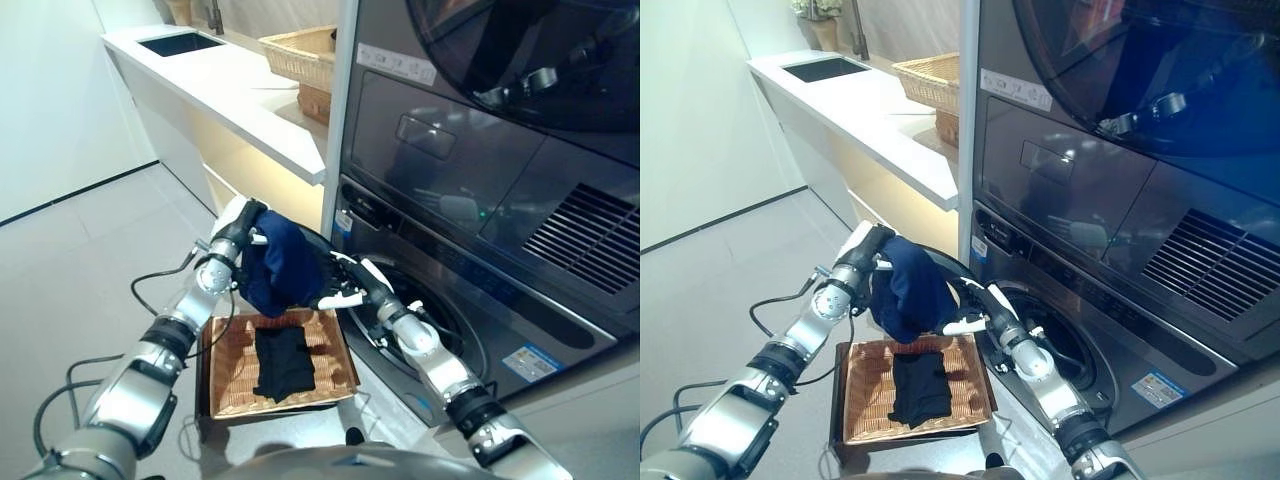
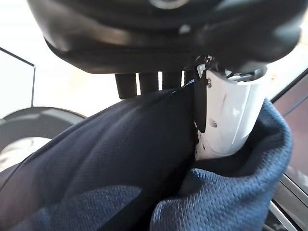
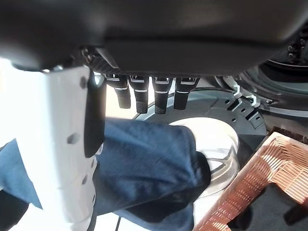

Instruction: Pick up the clothes and place them into the washing machine

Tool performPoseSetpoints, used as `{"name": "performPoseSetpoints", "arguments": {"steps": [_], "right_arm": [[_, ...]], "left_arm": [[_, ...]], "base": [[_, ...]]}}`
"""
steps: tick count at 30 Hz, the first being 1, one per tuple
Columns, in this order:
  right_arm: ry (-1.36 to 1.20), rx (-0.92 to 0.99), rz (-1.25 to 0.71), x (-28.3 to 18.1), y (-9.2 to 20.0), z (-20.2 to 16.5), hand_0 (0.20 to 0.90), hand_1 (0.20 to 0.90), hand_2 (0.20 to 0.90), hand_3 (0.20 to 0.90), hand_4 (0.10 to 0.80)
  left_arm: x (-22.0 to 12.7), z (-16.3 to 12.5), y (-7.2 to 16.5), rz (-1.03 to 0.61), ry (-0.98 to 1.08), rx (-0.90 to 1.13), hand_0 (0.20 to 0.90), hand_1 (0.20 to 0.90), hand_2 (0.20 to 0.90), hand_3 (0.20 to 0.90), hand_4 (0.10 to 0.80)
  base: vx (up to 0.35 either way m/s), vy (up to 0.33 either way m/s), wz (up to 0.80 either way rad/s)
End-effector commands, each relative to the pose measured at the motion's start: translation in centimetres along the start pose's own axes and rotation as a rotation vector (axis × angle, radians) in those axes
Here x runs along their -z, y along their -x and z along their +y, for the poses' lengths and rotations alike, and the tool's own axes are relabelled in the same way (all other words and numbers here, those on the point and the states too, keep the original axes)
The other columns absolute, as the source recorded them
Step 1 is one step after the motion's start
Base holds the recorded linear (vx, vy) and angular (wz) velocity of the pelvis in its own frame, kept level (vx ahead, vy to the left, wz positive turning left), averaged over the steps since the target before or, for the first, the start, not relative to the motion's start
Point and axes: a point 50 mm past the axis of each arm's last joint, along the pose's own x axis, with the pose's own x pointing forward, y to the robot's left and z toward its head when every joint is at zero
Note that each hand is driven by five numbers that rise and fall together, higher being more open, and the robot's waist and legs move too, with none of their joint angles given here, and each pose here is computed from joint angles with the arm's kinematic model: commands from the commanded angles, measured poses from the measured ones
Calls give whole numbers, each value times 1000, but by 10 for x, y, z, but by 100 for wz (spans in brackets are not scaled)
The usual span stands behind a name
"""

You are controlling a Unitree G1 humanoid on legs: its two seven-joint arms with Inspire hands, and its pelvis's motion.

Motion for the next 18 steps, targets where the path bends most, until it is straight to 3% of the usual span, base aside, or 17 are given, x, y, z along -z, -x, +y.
{"name": "performPoseSetpoints", "arguments": {"steps": [1,18], "right_arm": [[-3,43,-182,-47,-22,-14,900,900,900,900,800],[0,-78,-198,-67,-42,16,900,900,900,900,800]], "left_arm": [[-73,23,-25,-263,-6,-71,200,200,200,200,300],[-90,-7,-22,-312,92,31,200,200,200,200,300]], "base": [[0,0,0],[0,0,0]]}}
